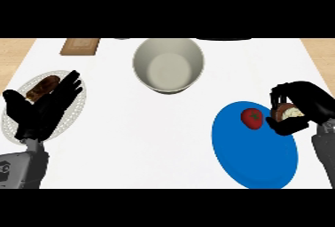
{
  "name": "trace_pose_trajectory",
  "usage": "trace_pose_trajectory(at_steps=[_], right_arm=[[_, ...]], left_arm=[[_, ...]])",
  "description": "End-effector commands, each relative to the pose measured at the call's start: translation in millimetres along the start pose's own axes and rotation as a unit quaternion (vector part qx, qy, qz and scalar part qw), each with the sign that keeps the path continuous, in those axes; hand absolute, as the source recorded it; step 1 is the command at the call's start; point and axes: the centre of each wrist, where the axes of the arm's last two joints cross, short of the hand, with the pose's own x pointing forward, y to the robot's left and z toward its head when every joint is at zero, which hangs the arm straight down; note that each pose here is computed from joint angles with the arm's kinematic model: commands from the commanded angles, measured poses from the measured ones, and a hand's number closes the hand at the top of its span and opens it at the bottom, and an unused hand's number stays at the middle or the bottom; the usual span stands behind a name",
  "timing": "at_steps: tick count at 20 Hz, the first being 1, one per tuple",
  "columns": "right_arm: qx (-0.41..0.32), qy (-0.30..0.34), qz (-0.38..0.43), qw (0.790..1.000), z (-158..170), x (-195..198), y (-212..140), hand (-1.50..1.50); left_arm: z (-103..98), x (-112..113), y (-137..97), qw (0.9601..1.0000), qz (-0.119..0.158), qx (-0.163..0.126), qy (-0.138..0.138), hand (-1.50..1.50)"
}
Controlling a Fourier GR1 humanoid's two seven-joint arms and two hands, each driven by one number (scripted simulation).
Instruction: Pick the cupcake from the plate and place it in the bowl
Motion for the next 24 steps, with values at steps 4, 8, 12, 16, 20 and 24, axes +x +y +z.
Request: trace_pose_trajectory(at_steps=[4, 8, 12, 16, 20, 24], right_arm=[[-0.049, -0.029, 0.021, 0.998, 39.1, 27.1, -68.9, 1.50], [-0.075, -0.053, 0.028, 0.995, 51.1, 55.9, -118.4, 1.50], [-0.087, -0.052, 0.045, 0.994, 65.5, 97.7, -127.6, 1.50], [-0.076, -0.086, -0.019, 0.993, 51.8, 121.3, -141.5, 1.50], [-0.085, -0.107, -0.072, 0.988, 51.5, 151.4, -148.6, 1.50], [-0.081, -0.109, -0.079, 0.988, 37.4, 183.0, -161.5, 1.50]], left_arm=[[6.8, 4.5, 10.7, 0.9998, -0.002, 0.015, -0.012, 0.00], [-1.9, -7.3, 5.9, 0.9999, 0.000, 0.011, -0.006, 0.00], [3.3, 4.9, 9.9, 1.0000, -0.002, -0.001, 0.003, 0.00], [-7.2, 11.0, -7.9, 1.0000, 0.002, 0.006, 0.000, 0.00], [3.4, 0.5, -0.5, 1.0000, -0.002, 0.002, -0.006, 0.00], [8.0, -3.7, -1.6, 0.9999, -0.001, 0.002, -0.011, 0.00]])
